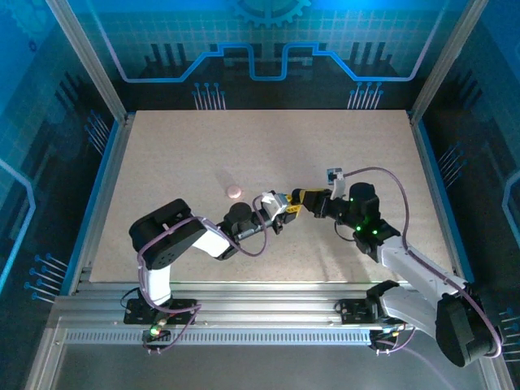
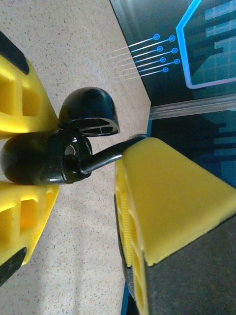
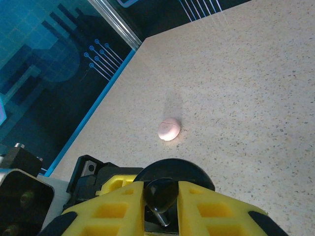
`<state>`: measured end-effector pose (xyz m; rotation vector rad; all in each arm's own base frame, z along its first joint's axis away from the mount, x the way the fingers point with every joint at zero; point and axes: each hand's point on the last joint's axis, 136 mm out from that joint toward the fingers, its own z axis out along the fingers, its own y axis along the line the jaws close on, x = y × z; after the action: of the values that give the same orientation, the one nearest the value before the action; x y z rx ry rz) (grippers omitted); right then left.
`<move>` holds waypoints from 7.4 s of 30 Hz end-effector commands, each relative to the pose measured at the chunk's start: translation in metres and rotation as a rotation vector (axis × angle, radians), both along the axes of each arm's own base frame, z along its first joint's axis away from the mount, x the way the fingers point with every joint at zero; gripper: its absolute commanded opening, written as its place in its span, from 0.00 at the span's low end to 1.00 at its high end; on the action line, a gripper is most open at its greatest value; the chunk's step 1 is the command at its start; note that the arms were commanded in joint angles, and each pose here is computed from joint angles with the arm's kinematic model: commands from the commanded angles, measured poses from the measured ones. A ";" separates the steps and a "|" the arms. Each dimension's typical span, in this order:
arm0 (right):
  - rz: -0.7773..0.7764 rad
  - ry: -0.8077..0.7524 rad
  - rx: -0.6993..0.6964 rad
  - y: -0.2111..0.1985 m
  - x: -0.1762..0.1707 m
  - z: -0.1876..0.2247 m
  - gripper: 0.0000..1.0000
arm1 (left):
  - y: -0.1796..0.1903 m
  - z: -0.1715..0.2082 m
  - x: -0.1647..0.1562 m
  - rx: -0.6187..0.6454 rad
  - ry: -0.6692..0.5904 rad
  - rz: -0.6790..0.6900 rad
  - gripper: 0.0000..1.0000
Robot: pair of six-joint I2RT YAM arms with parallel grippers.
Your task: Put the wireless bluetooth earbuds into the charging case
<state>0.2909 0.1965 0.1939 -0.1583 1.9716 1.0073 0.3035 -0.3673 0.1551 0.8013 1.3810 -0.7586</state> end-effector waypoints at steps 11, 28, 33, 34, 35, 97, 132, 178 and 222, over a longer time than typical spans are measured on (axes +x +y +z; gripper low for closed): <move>-0.017 -0.032 0.001 0.003 0.001 0.005 0.22 | -0.005 0.053 0.003 -0.124 -0.055 0.006 0.12; -0.063 -0.005 -0.012 -0.005 0.003 0.001 0.38 | -0.004 0.062 0.001 -0.131 -0.078 0.004 0.12; -0.066 -0.022 -0.012 -0.006 0.001 0.008 0.46 | -0.003 0.061 0.000 -0.125 -0.087 0.004 0.12; -0.066 -0.027 -0.013 -0.007 0.000 0.010 0.47 | -0.003 0.060 0.000 -0.123 -0.087 0.006 0.12; -0.066 -0.034 -0.015 -0.008 -0.001 0.013 0.48 | -0.003 0.060 0.000 -0.121 -0.087 0.006 0.12; 0.138 0.319 -0.057 0.002 -0.038 0.030 0.44 | 0.015 0.031 -0.026 0.073 -0.234 0.033 0.13; 0.187 0.342 -0.021 0.028 -0.030 0.019 0.36 | 0.008 0.041 -0.023 0.046 -0.245 0.023 0.13; 0.251 0.281 0.011 0.048 -0.030 0.042 0.40 | 0.011 0.038 -0.025 0.062 -0.254 0.031 0.13; 0.070 0.349 -0.315 -0.047 -0.031 0.026 0.43 | 0.026 0.011 -0.030 0.099 -0.177 0.054 0.12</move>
<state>0.2622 0.1676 0.2333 -0.2351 2.3610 0.9198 0.2764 -0.3454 0.1623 0.9048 1.2854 -0.5651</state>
